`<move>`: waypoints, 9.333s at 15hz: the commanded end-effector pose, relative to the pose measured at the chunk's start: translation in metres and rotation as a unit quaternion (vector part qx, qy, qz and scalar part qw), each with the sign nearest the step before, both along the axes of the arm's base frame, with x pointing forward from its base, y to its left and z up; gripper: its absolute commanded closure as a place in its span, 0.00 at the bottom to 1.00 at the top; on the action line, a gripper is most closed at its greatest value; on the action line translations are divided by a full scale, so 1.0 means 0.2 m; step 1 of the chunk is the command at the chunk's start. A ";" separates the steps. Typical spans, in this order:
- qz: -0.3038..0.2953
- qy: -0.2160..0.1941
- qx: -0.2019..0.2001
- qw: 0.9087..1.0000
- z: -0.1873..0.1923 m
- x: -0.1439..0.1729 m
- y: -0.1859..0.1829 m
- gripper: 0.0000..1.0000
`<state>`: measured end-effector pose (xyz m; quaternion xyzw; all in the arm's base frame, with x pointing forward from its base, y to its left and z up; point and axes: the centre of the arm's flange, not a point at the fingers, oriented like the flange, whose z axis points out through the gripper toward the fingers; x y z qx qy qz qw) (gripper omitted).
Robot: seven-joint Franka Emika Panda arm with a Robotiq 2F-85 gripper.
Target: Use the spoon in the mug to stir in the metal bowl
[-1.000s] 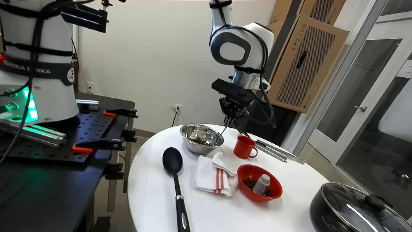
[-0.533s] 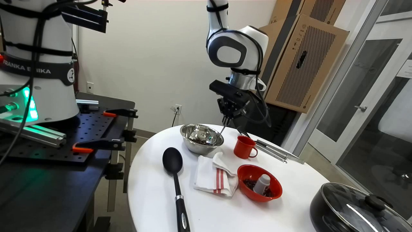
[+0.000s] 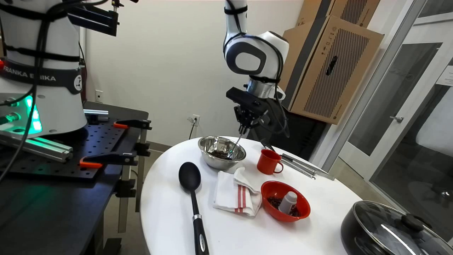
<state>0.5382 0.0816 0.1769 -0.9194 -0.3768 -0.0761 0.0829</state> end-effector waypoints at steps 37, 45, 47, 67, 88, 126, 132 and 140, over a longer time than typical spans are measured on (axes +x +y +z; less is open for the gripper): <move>0.040 -0.052 -0.043 0.997 0.10 -0.13 -0.08 0.99; 0.056 -0.034 -0.024 0.998 0.05 -0.16 0.06 0.99; 0.062 -0.025 -0.020 0.998 0.03 -0.18 0.09 0.99; 0.050 -0.025 -0.051 0.997 0.11 -0.22 -0.12 0.99; 0.059 -0.071 -0.027 0.995 0.03 -0.26 0.07 0.99; -0.103 -0.134 0.010 0.986 0.48 0.36 -0.09 0.99; -0.120 -0.144 0.011 0.982 0.43 0.46 0.00 0.99; -0.141 -0.148 -0.014 0.979 0.34 0.56 0.01 0.99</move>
